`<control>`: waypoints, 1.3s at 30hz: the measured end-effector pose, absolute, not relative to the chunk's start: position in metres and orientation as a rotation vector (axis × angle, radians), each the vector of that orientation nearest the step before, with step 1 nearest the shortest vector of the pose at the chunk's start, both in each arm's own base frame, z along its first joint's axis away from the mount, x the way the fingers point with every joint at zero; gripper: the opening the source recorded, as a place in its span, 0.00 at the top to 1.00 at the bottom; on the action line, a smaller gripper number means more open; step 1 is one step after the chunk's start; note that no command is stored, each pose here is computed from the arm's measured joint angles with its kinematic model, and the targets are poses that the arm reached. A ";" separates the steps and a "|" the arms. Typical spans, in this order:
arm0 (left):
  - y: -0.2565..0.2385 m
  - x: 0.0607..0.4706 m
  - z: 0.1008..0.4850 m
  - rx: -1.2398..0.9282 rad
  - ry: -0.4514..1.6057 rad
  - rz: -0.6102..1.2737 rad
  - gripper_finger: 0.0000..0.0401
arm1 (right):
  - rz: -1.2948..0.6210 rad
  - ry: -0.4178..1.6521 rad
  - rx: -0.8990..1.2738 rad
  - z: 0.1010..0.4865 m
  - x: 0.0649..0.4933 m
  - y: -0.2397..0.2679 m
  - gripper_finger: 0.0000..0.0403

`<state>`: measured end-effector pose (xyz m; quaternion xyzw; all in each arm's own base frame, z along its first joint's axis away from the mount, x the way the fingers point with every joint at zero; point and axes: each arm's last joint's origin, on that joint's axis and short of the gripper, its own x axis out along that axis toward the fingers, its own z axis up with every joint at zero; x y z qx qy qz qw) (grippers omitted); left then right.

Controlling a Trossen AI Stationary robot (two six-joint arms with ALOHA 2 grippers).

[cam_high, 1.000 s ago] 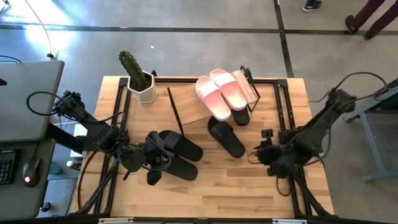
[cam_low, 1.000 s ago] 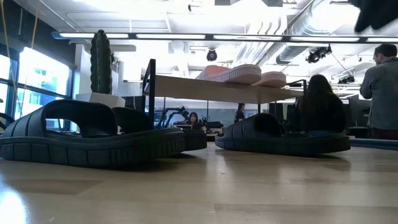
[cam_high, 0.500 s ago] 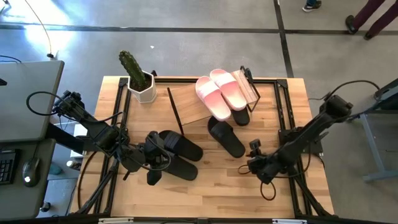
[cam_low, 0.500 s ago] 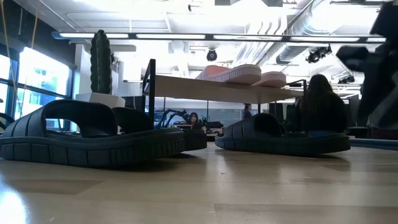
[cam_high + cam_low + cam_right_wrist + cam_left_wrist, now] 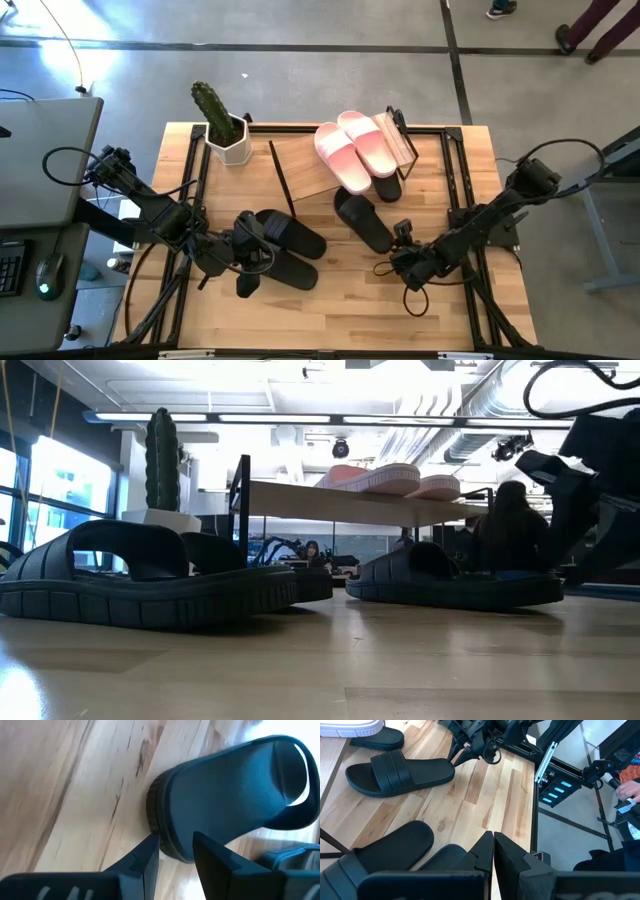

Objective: Pick and place slides into the shelf
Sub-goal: Put the black slide under the shelf

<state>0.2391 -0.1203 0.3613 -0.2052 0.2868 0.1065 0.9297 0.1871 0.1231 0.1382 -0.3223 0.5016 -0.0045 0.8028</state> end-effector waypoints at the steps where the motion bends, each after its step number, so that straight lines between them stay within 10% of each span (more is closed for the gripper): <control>1: -0.120 0.239 0.361 -0.420 0.588 0.218 0.99 | -0.009 1.071 -0.684 0.138 0.188 0.123 0.73; 39: -0.120 0.239 0.361 -0.415 0.594 0.221 0.99 | 0.083 1.124 -0.701 0.122 0.205 0.118 0.56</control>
